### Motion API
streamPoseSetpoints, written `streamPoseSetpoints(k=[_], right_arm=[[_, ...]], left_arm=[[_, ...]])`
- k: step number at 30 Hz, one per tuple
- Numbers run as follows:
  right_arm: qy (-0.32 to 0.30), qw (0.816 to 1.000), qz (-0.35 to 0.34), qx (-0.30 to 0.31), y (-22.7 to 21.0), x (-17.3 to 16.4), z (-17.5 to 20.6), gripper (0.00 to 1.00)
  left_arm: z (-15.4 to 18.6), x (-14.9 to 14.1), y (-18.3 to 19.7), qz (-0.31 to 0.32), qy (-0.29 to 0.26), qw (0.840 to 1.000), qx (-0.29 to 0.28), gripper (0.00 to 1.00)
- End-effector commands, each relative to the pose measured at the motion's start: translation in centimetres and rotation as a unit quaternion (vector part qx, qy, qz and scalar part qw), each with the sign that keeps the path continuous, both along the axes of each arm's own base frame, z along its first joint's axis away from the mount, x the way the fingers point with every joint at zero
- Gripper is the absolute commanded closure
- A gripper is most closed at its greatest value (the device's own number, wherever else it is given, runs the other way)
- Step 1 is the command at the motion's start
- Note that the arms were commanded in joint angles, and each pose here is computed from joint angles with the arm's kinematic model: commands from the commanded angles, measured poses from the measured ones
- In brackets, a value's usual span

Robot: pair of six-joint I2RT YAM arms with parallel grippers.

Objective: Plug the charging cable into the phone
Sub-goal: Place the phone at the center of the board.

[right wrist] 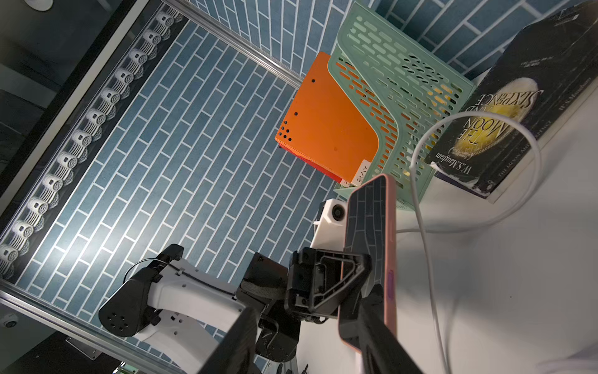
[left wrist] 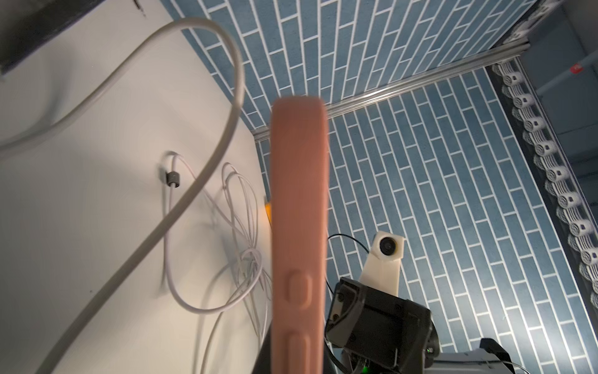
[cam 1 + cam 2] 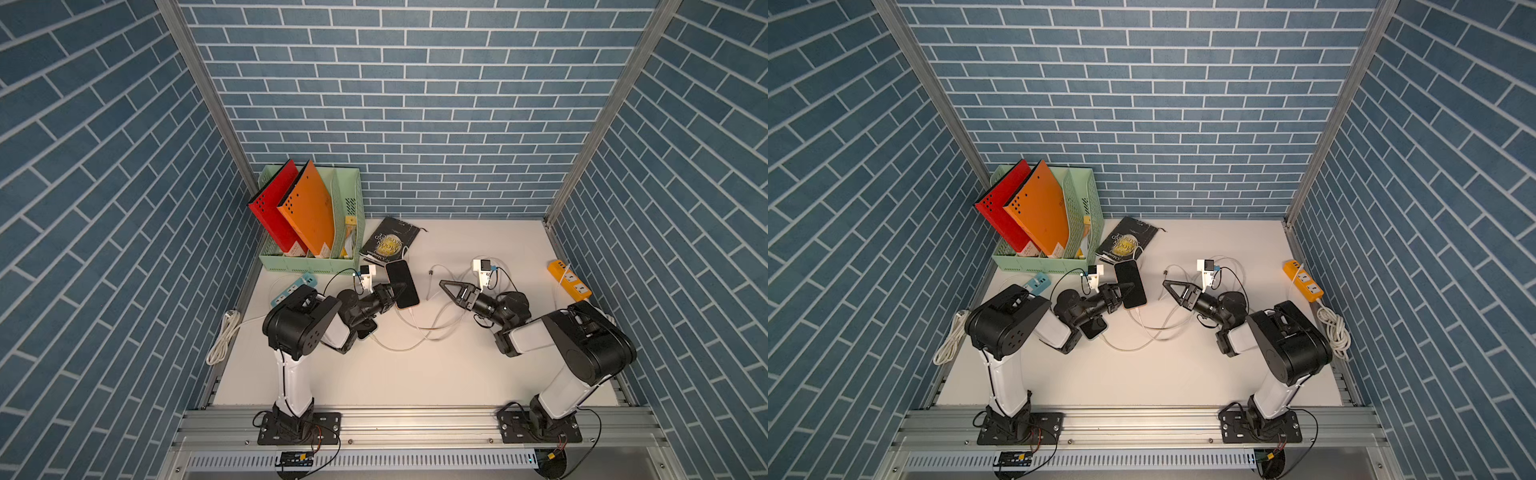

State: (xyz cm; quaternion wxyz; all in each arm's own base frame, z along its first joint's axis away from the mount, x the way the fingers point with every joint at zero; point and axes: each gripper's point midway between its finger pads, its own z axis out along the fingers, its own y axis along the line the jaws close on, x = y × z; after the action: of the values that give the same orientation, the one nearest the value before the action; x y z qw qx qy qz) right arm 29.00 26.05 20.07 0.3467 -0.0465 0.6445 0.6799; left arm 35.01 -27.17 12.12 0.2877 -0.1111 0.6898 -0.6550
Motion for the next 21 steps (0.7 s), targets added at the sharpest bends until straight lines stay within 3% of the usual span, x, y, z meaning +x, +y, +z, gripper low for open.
streamPoseSetpoints(k=[1, 4, 13, 21], right_arm=[[-0.111, 0.993, 0.007, 0.042, -0.8, -1.7, 4.3, 0.47], [-0.106, 0.994, 0.003, 0.039, -1.0, -1.7, 4.0, 0.47], [-0.1, 0.994, -0.001, 0.039, -1.2, -1.8, 3.8, 0.46], [-0.098, 0.994, -0.002, 0.039, -1.2, -1.8, 3.7, 0.46]], left_arm=[[4.8, 0.3, 0.4, 0.013, -0.099, 0.993, -0.069, 0.99], [3.7, 0.5, 0.5, 0.018, -0.081, 0.994, -0.066, 0.98], [1.4, 1.0, 0.6, 0.028, -0.039, 0.998, -0.043, 0.65], [0.9, 1.3, 0.8, 0.039, -0.031, 0.999, -0.005, 0.48]])
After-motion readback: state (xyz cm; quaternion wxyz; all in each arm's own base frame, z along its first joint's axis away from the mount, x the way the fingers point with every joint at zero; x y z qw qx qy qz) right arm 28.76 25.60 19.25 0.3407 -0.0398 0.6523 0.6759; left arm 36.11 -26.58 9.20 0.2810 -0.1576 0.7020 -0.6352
